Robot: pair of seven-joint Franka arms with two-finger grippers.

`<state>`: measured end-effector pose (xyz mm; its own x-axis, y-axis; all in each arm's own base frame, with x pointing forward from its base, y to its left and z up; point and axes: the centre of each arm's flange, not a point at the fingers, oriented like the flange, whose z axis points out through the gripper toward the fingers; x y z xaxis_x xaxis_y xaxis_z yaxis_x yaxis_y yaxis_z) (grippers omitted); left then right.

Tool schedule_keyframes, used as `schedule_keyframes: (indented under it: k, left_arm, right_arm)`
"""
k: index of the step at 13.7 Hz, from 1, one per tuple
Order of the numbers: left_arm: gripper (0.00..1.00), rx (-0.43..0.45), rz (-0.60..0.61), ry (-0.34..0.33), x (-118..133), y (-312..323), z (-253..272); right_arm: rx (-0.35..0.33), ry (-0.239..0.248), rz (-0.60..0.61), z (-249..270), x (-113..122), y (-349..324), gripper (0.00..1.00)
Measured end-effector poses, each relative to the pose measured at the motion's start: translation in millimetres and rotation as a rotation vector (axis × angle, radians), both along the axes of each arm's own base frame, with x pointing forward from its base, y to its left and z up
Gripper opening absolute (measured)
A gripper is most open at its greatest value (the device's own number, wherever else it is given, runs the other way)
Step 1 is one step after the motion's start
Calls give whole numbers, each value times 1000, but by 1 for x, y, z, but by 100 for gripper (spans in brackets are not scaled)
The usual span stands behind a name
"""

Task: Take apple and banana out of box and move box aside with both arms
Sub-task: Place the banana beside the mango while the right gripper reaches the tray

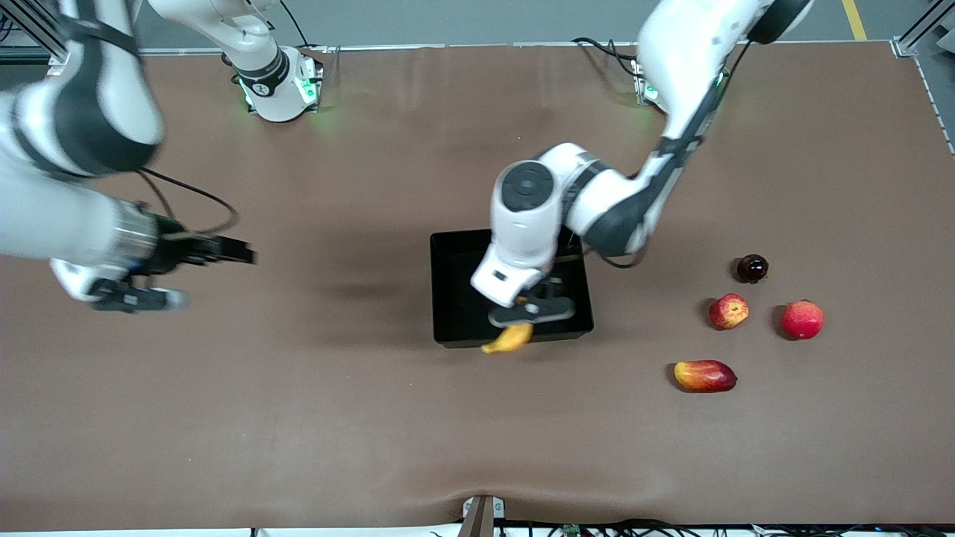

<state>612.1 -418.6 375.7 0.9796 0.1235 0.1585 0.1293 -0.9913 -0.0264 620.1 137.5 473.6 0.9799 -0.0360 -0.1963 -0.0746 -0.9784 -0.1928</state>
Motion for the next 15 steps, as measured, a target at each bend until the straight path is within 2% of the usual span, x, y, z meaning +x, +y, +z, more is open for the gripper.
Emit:
schedule_keyframes:
  k: [2, 5, 9, 12, 13, 14, 15]
  left_arm:
    - [34, 33, 14, 32, 28, 67, 29]
    - [34, 75, 16, 85, 69, 186, 43]
    - [34, 89, -53, 145, 104, 349, 18]
    - [34, 70, -110, 110, 122, 429, -25]
    - [34, 61, -117, 100, 126, 447, -46]
    - [34, 51, -117, 96, 129, 454, -66]
    - [34, 44, -120, 96, 130, 453, -82]
  right_arm:
    - [-23, -9, -27, -26, -4, 73, 100]
    - [-39, -38, 5, -69, -19, 163, 100]
    - [-51, -76, 16, -135, -28, 223, 100]
    - [-86, -95, 58, -173, -38, 249, 99]
    - [-118, -105, 85, -186, -43, 256, 94]
    - [-139, -114, 105, -196, -47, 263, 84]
    - [-147, -120, 116, -204, -49, 268, 70]
